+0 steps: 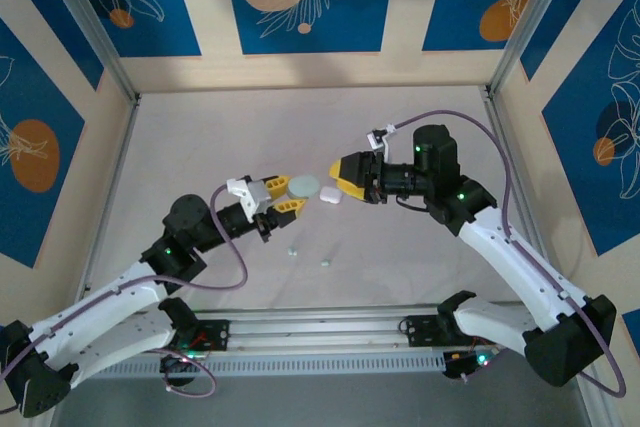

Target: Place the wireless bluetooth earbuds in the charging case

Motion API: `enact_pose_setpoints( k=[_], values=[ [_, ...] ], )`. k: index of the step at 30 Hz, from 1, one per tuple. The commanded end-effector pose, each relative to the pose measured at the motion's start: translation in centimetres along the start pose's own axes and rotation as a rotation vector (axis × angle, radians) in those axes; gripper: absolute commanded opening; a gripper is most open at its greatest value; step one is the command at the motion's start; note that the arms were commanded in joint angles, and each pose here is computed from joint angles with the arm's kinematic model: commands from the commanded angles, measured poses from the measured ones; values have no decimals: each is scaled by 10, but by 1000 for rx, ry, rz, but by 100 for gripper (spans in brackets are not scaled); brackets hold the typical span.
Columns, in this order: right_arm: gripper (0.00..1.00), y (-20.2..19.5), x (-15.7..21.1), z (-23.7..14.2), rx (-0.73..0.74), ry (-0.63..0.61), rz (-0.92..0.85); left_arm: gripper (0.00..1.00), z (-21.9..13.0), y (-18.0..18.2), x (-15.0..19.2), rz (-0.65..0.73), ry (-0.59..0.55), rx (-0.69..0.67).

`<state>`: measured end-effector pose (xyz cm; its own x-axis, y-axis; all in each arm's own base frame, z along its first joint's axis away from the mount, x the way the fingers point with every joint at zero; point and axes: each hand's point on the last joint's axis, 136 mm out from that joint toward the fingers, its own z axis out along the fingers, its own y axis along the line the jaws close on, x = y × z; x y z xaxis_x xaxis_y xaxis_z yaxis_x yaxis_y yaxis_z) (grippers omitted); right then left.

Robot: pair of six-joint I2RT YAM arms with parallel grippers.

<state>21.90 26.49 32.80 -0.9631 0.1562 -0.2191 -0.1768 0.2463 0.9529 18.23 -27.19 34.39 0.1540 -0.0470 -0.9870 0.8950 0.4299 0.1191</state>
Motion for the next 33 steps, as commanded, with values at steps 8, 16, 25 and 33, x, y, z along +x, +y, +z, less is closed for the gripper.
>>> enact_pose_setpoints(
  k=[8,16,25,33],
  values=[
    [68,28,23,14,-138,145,44,27,2,-2,-40,39,-123,19],
    [62,41,30,29,-187,222,16,27,4,-2,-41,21,-131,23],
    [40,51,32,34,-223,258,7,28,8,-2,-38,10,-125,28],
    [23,57,29,31,-247,225,-7,38,11,1,-33,-22,-115,18]
  ],
)
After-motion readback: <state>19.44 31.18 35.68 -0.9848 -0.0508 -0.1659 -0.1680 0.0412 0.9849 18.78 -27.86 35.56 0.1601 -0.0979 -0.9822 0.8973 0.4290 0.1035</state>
